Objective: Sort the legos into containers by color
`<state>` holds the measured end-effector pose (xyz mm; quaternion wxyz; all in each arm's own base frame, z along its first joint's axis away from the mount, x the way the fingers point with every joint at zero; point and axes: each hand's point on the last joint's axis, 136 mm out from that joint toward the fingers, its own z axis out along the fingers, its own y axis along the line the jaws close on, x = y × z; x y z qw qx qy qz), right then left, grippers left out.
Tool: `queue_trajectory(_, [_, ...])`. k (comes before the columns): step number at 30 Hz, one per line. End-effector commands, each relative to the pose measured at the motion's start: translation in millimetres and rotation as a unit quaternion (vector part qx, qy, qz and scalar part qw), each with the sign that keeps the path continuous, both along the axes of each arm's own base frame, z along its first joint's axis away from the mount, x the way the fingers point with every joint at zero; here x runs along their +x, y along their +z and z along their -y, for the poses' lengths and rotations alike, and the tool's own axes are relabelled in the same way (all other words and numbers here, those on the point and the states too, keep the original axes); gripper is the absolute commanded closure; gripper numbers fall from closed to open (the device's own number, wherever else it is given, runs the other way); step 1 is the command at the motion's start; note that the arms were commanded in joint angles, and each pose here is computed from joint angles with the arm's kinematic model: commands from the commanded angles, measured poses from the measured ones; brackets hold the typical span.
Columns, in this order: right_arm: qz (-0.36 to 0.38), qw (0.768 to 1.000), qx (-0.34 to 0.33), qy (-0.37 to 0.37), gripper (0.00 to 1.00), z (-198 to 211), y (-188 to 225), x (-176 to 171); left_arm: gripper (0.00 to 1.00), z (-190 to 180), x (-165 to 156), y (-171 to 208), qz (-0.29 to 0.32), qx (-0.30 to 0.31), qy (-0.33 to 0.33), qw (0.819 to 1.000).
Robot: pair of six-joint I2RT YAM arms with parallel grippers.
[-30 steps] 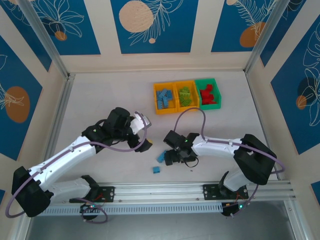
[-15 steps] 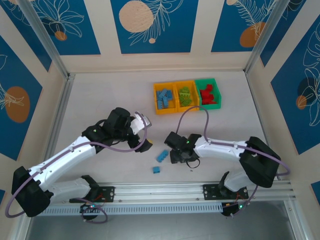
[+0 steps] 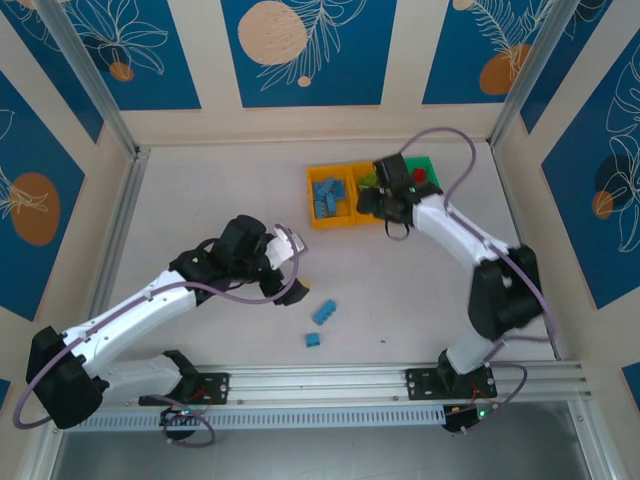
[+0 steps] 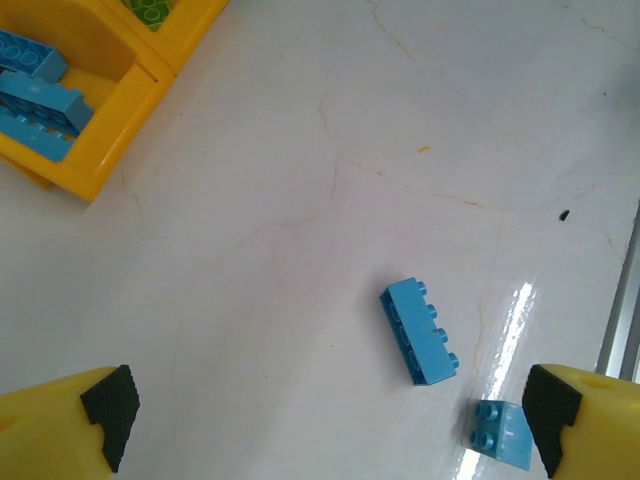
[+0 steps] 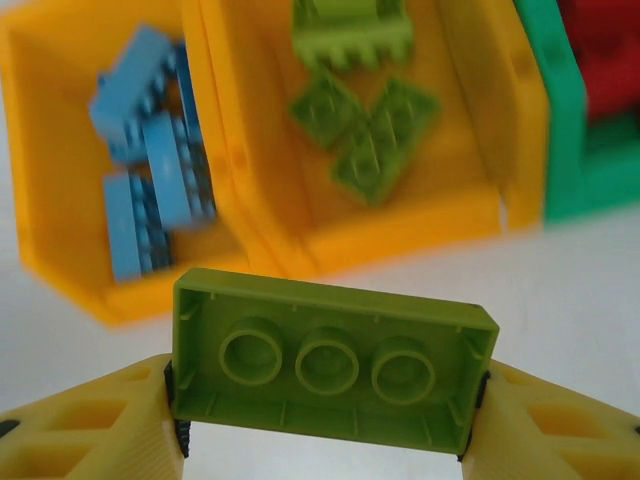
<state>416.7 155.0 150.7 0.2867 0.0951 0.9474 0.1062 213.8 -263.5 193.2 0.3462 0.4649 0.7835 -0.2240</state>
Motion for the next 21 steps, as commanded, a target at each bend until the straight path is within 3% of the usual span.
queue_trajectory(1, [-0.012, 1.000, -0.002, 0.025, 0.41, -7, -15, 41, 0.00, 11, -2, 9, 0.005, -0.023, 0.002, 1.000])
queue_trajectory(5, [-0.028, 1.000, 0.001, 0.008, 0.23, -9, -10, 69, 0.00, 13, 0, 5, -0.008, -0.025, 0.038, 0.999])
queue_trajectory(9, [-0.014, 1.000, 0.013, -0.004, 0.18, -5, 18, 62, 0.00, 24, -4, 0, -0.039, -0.035, 0.065, 0.997])
queue_trajectory(12, [0.004, 0.999, 0.031, -0.011, 0.15, 3, 39, 41, 0.00, 35, -7, -11, -0.074, -0.022, 0.092, 0.993])
queue_trajectory(16, [0.005, 0.998, 0.055, -0.015, 0.15, 17, 55, -5, 0.02, 46, -18, -44, -0.139, 0.044, 0.128, 0.981])
queue_trajectory(21, [-0.006, 0.997, 0.067, -0.042, 0.14, 38, 49, -64, 0.02, 50, -26, -87, -0.169, 0.127, 0.154, 0.965])
